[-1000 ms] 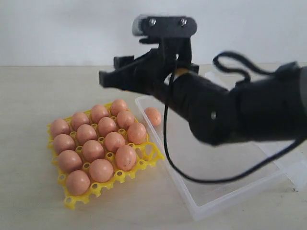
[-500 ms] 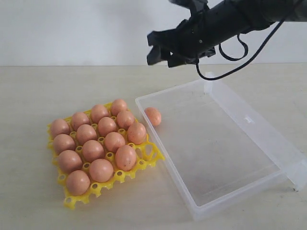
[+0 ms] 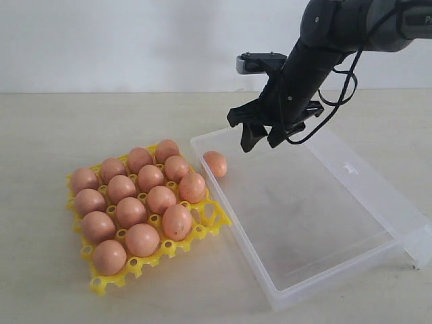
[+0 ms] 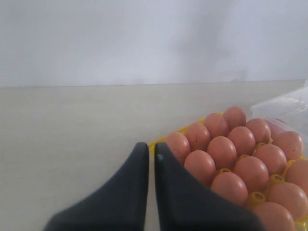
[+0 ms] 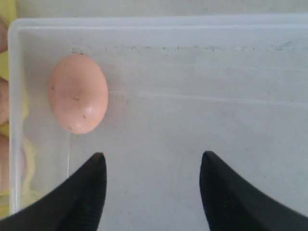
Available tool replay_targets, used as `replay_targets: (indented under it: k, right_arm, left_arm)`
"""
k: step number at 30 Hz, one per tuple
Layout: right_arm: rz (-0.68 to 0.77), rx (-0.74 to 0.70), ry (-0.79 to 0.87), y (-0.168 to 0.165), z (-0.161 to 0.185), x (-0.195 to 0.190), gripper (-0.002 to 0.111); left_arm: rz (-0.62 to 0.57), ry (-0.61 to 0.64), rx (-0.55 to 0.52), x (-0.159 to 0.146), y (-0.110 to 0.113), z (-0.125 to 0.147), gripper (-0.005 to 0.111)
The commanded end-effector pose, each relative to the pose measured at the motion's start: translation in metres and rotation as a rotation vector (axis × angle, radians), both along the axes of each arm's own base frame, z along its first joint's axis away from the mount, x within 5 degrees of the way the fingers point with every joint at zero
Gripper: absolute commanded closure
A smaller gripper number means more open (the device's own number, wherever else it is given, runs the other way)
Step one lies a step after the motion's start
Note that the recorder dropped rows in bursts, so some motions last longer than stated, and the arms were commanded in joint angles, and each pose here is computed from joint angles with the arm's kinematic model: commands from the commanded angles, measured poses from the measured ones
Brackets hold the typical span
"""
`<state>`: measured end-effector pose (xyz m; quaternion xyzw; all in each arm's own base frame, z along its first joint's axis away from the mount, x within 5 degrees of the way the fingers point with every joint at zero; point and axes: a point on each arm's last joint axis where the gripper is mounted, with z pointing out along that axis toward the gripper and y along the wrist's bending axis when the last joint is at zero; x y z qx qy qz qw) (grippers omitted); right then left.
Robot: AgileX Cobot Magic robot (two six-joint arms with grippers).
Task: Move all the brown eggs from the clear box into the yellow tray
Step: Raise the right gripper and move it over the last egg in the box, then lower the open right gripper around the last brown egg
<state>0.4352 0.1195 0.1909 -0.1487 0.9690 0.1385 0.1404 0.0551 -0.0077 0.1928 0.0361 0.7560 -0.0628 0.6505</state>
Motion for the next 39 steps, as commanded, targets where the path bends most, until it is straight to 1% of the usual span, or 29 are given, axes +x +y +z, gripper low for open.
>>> replay_targets:
  k: [1, 5, 10, 13, 16, 20, 23, 27, 35, 37, 38, 39]
  right_arm:
    - [0.029, 0.028, -0.066, 0.01, 0.002, 0.004, 0.058]
    - [0.057, 0.086, -0.072, 0.021, -0.001, 0.004, 0.058]
    - [0.075, 0.085, -0.058, 0.033, -0.014, 0.004, 0.058]
    - [0.056, 0.093, -0.087, 0.035, -0.019, 0.008, 0.058]
    - [0.035, 0.128, -0.076, 0.04, -0.023, 0.009, 0.058]
    - [0.044, 0.16, -0.103, 0.042, -0.022, 0.011, 0.058]
    - [0.008, 0.18, -0.107, 0.044, -0.034, 0.015, 0.058]
    - [-0.006, 0.169, -0.099, 0.044, -0.05, 0.019, 0.058]
    - [-0.027, 0.157, -0.108, 0.043, -0.066, 0.023, 0.058]
    - [-0.026, 0.156, -0.1, 0.043, -0.068, 0.023, 0.061]
    - [-0.025, 0.156, -0.1, 0.043, -0.068, 0.023, 0.065]
    - [-0.025, 0.156, -0.098, 0.043, -0.068, 0.023, 0.073]
  left_arm:
    - [0.002, -0.007, -0.004, 0.0, 0.0, 0.0, 0.103]
    - [0.002, -0.007, -0.004, 0.0, 0.0, 0.0, 0.103]
    - [0.002, -0.007, -0.004, 0.0, 0.0, 0.0, 0.103]
    - [0.002, -0.007, -0.004, 0.0, 0.0, 0.0, 0.103]
    - [0.002, -0.007, -0.004, 0.0, 0.0, 0.0, 0.103]
    - [0.002, -0.007, -0.004, 0.0, 0.0, 0.0, 0.103]
    - [0.002, -0.007, -0.004, 0.0, 0.0, 0.0, 0.103]
    - [0.002, -0.007, -0.004, 0.0, 0.0, 0.0, 0.103]
    - [0.002, -0.007, -0.004, 0.0, 0.0, 0.0, 0.103]
    - [0.002, -0.007, -0.004, 0.0, 0.0, 0.0, 0.103]
    - [0.002, -0.007, -0.004, 0.0, 0.0, 0.0, 0.103]
    - [0.002, -0.007, -0.004, 0.0, 0.0, 0.0, 0.103]
